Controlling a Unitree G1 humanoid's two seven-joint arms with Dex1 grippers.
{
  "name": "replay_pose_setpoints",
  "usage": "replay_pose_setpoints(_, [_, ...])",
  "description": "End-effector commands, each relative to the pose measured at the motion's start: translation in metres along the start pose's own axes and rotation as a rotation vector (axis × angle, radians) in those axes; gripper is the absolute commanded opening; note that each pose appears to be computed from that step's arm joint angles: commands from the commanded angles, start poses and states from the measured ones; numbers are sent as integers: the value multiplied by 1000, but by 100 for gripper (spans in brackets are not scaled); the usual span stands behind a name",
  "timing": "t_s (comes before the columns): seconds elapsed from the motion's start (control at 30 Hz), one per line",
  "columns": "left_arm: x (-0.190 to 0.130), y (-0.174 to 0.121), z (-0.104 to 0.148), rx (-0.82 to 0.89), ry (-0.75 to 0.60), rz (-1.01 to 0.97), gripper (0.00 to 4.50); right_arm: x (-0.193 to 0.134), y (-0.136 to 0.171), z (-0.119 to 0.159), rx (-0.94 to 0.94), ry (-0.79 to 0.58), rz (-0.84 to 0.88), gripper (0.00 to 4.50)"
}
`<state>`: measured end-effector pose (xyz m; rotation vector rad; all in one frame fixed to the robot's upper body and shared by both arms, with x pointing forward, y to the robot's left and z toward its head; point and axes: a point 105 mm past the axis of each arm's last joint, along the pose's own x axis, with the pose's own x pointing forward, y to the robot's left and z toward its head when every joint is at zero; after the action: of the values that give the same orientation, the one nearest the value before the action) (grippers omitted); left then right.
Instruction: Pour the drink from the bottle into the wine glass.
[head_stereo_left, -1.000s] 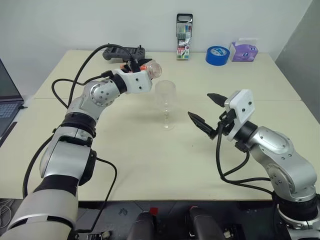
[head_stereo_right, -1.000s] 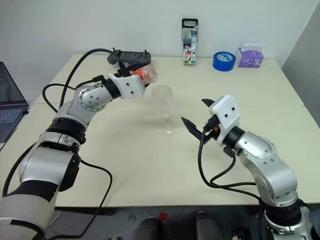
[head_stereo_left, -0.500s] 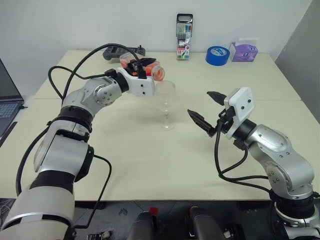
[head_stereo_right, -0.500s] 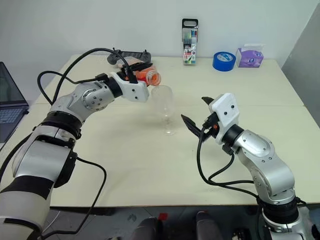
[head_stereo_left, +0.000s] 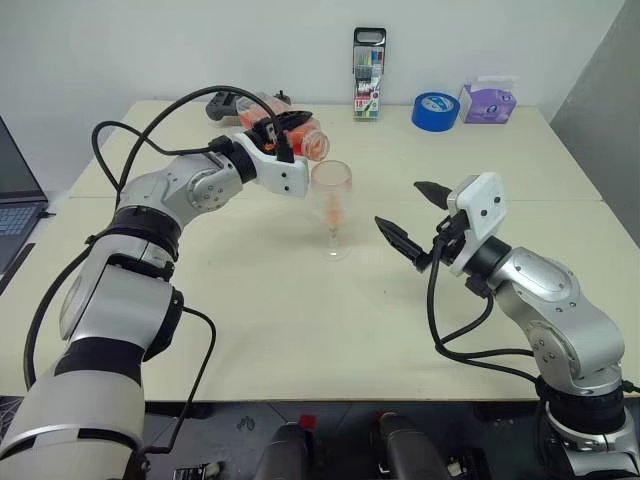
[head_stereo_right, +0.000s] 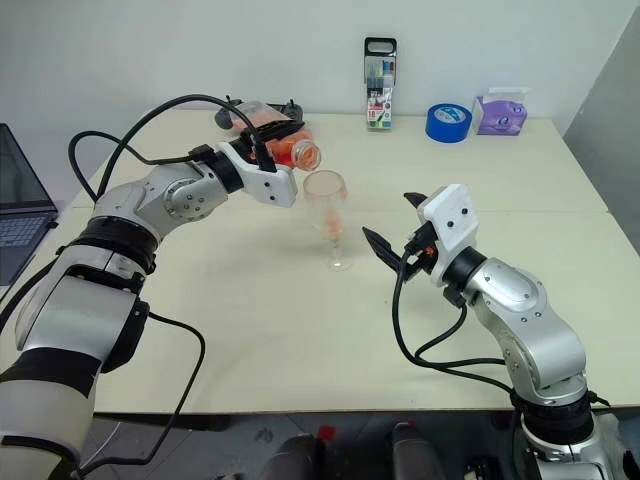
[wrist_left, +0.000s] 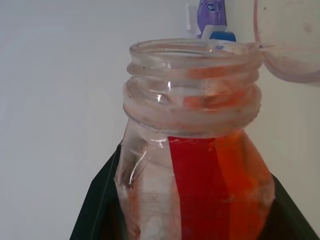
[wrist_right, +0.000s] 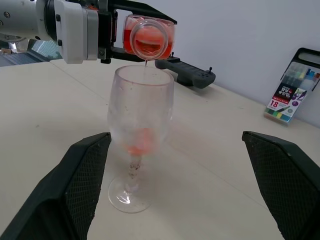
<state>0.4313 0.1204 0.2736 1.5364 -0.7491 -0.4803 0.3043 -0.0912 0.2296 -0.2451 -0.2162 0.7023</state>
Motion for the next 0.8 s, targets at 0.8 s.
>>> replay_pose_setpoints(0.8, [-3,28,-5,91,-1,79,172,2,4,7,-26,-27,11,450])
